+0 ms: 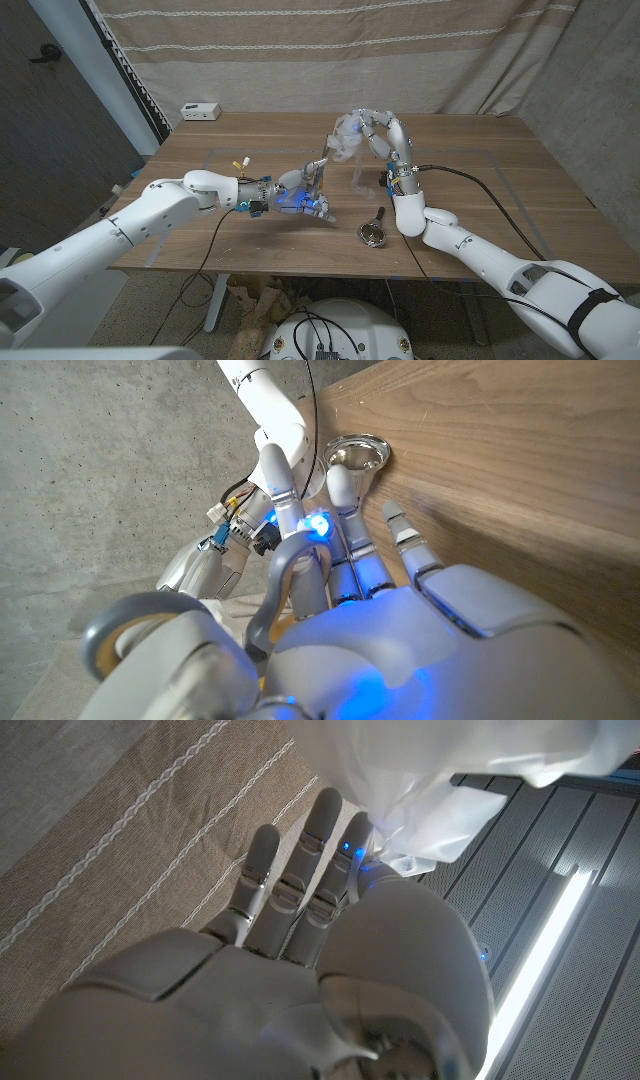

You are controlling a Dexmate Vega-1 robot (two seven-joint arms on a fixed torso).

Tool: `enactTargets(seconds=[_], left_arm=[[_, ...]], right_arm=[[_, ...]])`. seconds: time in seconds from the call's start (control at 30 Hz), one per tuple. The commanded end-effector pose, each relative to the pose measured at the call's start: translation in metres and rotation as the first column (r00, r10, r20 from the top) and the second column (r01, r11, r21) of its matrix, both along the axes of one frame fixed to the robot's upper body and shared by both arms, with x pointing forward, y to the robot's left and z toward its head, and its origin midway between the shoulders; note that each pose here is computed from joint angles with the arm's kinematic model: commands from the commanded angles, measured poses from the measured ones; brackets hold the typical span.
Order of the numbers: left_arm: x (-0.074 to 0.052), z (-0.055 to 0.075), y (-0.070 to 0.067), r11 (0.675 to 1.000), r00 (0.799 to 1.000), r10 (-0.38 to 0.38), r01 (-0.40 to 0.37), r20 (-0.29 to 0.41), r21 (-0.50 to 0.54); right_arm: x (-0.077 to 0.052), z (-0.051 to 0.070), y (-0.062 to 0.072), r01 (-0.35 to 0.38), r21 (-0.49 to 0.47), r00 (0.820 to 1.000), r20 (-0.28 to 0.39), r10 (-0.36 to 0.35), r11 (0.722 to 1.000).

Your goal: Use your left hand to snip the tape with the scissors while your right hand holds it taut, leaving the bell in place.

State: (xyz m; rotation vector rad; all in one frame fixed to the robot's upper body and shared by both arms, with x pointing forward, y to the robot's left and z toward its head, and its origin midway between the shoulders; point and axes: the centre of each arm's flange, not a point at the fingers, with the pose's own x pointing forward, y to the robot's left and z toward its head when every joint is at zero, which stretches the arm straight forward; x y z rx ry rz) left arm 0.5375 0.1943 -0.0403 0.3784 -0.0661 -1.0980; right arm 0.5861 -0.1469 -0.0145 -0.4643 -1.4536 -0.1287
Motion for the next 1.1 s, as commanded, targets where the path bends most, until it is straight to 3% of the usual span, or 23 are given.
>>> enactTargets(seconds=[0.03, 0.5, 1.1], left_arm=[[0.0025, -0.0003, -0.0042, 0.998, 0.999, -0.048, 0.048, -0.011, -0.029], [0.0025, -0.0016, -0.0037, 0.998, 0.998, -0.057, 0.056, -0.033, -0.025], [0.0037, -0.0005, -0.0064, 0.997, 0.998, -0.06, 0.059, -0.019, -0.04]], right_arm=[[0.0074, -0.0047, 0.0025, 0.016, 0.013, 1.0, -0.02, -0.016, 1.0], [0.0142, -0.0012, -0.0024, -0.01, 0.109, 0.998, -0.058, 0.017, 0.994], [0.0074, -0.0051, -0.0036, -0.036, 0.085, 0.997, -0.063, 0.042, 0.996]])
